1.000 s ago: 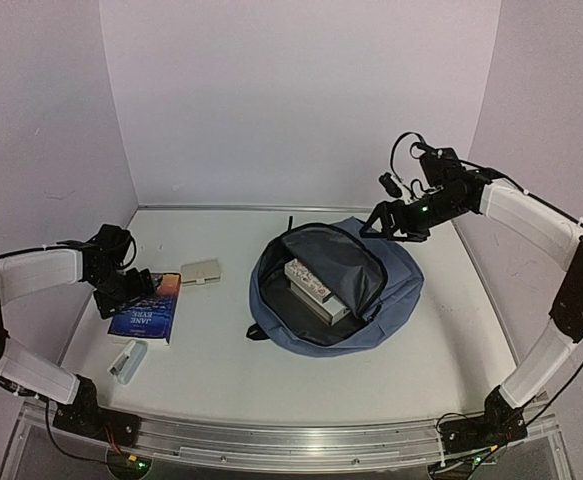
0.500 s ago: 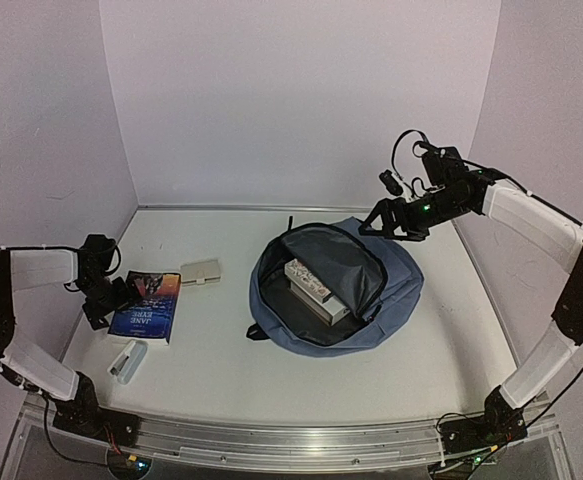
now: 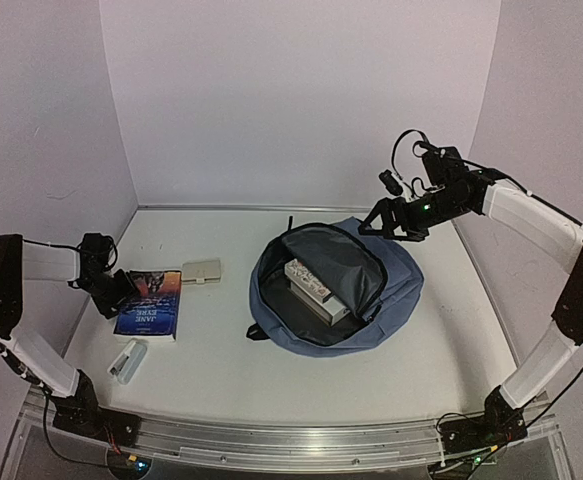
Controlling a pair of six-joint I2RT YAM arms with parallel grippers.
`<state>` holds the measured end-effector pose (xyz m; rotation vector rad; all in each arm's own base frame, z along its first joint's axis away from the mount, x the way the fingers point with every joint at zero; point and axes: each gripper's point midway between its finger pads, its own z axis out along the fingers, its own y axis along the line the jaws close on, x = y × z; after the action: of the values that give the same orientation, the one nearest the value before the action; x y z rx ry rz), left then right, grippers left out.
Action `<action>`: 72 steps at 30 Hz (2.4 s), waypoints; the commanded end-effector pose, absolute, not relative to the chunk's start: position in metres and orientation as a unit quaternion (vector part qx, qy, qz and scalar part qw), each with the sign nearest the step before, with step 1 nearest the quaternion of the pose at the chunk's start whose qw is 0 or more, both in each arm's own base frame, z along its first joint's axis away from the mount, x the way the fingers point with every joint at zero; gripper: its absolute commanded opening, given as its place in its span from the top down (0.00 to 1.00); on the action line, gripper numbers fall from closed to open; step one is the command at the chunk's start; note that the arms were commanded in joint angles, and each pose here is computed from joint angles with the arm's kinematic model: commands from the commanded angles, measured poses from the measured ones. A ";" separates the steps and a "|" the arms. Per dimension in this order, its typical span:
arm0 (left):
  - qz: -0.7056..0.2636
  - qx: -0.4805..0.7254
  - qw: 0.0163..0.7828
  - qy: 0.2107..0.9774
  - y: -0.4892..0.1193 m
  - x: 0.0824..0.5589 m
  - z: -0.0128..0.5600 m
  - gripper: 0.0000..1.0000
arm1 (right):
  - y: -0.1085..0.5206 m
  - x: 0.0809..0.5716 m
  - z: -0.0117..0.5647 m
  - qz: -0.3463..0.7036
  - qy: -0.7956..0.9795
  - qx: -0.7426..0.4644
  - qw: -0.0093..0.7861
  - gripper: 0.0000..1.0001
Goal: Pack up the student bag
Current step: Pick up the book from the center of the board.
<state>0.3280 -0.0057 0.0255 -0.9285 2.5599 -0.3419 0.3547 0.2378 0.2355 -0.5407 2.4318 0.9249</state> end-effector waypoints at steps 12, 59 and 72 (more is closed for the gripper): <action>-0.203 -0.292 0.281 0.891 -0.024 0.357 0.075 1.00 | 0.242 0.358 0.240 0.349 0.883 -0.199 0.244 0.02; -0.425 -0.225 0.267 0.835 -0.091 0.373 0.064 0.76 | 0.244 0.366 0.234 0.346 0.887 -0.192 0.237 0.02; -0.437 -0.203 0.284 0.829 -0.097 0.376 0.081 0.72 | 0.246 0.368 0.228 0.349 0.889 -0.189 0.229 0.02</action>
<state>0.3640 -0.0906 0.0701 -0.6108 2.2458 -1.1324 0.3583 0.2408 0.2191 -0.5229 2.4803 0.9440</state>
